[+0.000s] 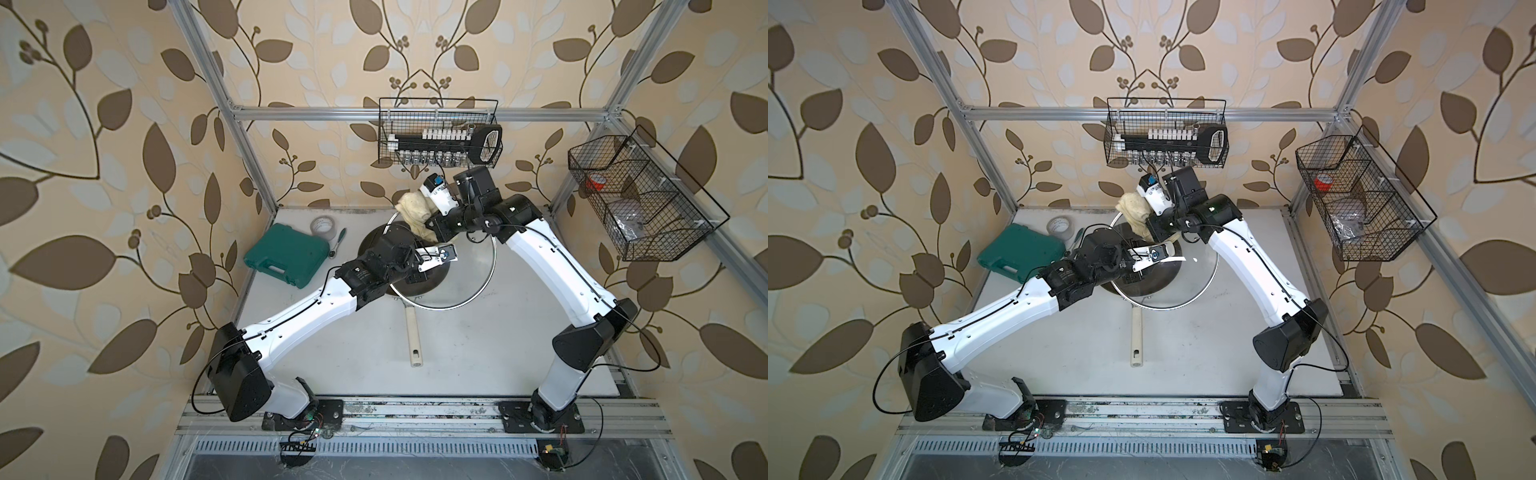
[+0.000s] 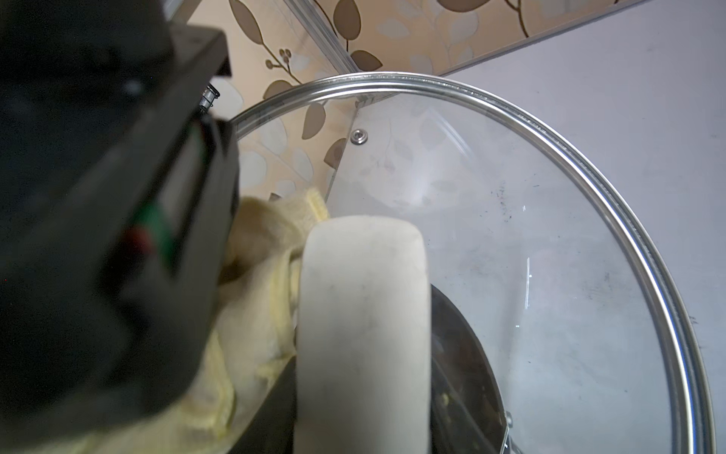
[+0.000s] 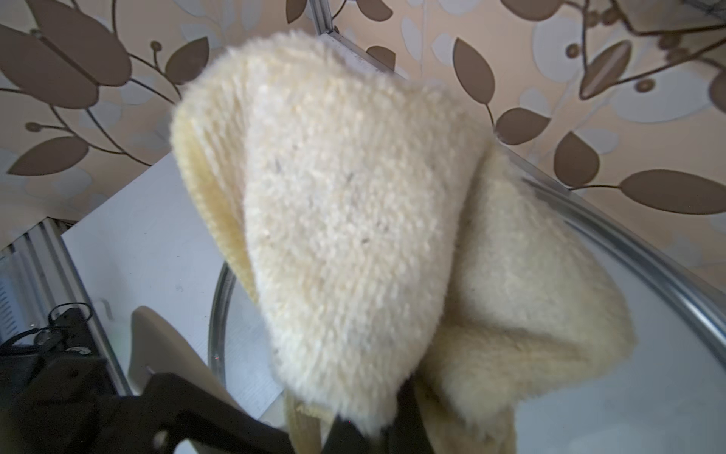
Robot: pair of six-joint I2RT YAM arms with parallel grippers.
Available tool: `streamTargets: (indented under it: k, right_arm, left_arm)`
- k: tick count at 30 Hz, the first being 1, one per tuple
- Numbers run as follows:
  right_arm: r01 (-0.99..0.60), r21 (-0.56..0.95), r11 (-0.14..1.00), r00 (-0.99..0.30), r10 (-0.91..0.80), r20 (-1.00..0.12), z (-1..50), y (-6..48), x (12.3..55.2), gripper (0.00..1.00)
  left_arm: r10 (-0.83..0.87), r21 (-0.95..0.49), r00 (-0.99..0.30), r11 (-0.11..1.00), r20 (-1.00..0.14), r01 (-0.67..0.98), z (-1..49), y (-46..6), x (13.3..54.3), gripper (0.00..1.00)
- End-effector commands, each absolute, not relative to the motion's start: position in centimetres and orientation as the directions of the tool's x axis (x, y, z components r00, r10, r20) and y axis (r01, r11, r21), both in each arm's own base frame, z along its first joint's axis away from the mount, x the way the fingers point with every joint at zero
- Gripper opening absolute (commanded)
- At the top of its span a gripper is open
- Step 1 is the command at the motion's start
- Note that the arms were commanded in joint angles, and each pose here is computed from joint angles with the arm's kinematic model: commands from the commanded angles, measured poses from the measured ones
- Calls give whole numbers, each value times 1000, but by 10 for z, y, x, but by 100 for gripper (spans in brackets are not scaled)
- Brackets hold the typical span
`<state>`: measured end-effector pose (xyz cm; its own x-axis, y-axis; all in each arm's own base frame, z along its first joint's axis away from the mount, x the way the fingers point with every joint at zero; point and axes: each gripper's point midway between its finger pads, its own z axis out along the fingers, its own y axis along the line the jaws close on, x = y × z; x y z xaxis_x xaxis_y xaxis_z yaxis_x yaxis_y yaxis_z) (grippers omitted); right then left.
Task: Wipe the pot lid with a cloth
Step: Wipe the pot lid.
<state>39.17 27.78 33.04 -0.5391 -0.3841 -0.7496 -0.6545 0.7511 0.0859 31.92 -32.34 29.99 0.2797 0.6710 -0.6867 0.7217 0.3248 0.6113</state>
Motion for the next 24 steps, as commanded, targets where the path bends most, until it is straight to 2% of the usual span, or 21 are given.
streamTargets:
  k: [1,6,11,17,24]
  right_arm:
    - [-621,119,775,-558,-330,-762,341,272,399,0]
    - [-519,152,841,-598,-230,-768,353,230,413,0]
    - [-444,153,883,-640,-193,-743,346,185,407,0]
    - [-434,130,892,-695,-239,-678,325,161,368,0]
    - [-486,164,858,-728,-294,-619,300,182,309,0]
  left_arm:
    - [452,712,553,504,-700,489,449,-310,296,0]
    - [412,625,479,605,-775,492,457,-299,303,0]
    - [313,504,416,699,-854,508,465,-287,304,0]
    - [143,293,312,808,-939,512,485,-271,308,0]
    - [-20,78,220,900,-975,428,501,-250,323,0]
